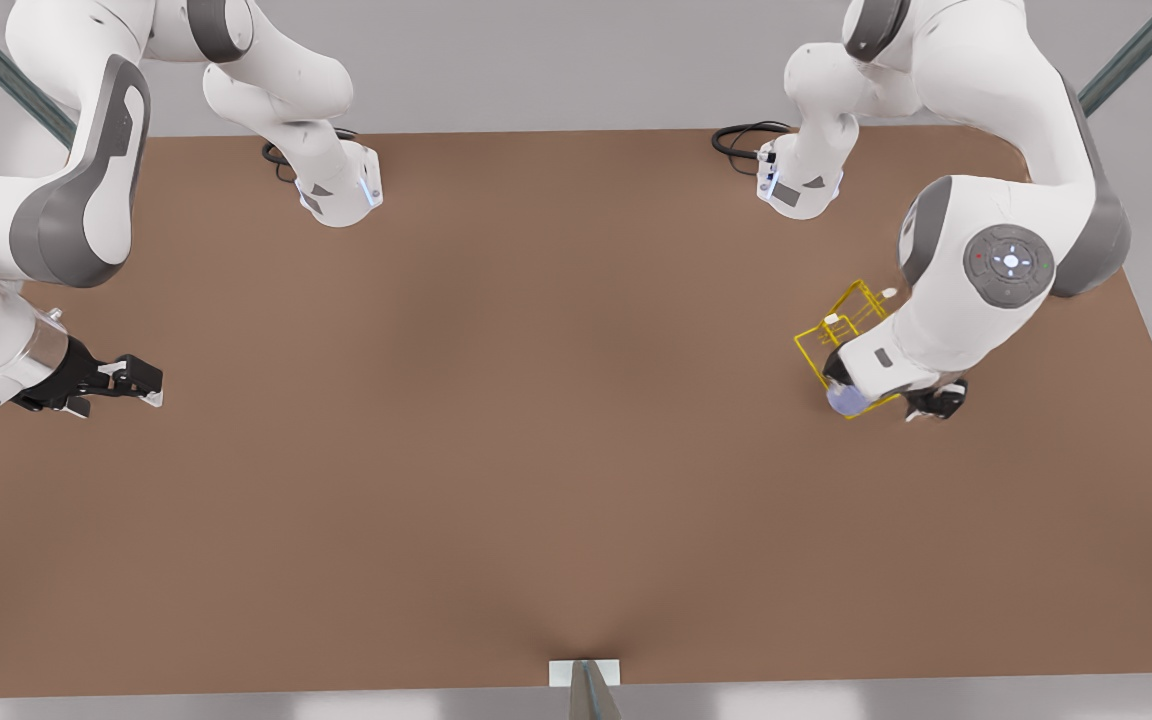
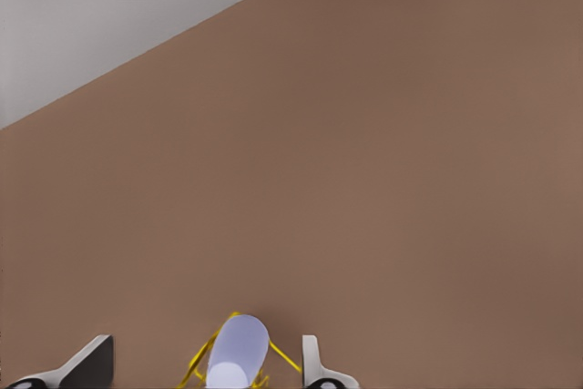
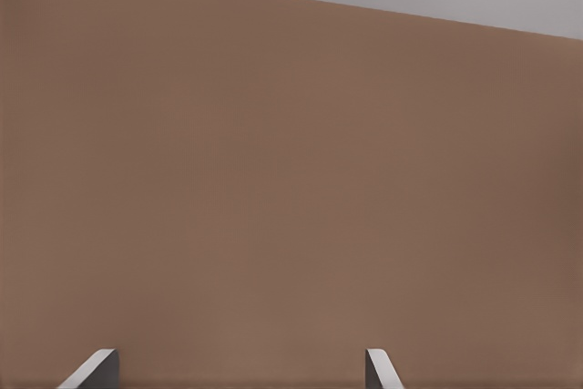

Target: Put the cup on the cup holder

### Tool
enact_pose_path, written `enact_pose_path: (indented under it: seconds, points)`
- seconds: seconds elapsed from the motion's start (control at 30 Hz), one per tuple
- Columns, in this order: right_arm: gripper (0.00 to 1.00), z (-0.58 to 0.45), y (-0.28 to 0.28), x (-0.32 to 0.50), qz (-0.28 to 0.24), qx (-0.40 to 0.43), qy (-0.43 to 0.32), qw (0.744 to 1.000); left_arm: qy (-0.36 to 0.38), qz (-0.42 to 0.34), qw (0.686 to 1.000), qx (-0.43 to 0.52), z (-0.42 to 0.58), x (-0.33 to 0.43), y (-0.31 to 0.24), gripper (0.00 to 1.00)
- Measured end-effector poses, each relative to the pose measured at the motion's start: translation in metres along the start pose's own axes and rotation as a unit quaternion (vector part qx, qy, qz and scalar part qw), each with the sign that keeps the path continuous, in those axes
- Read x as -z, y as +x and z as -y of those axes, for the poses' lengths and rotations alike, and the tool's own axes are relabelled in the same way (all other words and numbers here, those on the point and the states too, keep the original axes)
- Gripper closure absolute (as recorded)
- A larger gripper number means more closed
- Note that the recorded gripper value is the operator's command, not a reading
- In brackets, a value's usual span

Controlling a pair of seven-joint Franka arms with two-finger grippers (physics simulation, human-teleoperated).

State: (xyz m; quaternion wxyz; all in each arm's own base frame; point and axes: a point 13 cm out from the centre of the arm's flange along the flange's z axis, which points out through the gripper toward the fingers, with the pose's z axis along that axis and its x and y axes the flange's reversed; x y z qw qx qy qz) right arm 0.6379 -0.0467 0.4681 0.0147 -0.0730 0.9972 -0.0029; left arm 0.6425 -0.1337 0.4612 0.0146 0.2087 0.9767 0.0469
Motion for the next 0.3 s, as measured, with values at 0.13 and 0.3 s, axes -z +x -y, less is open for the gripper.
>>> enact_pose_path:
  seconds: [0.13,0.3]
  points:
    - [0.0,0.0,0.0,0.0,0.0,0.0,0.0,1.0,-0.01,0.035,0.997,0.07,-0.022,0.015,0.026,0.0]
    - [0.0,0.0,0.0,0.0,0.0,0.0,0.0,1.0,0.012,0.058,0.988,0.146,-0.021,0.016,0.019,0.0]
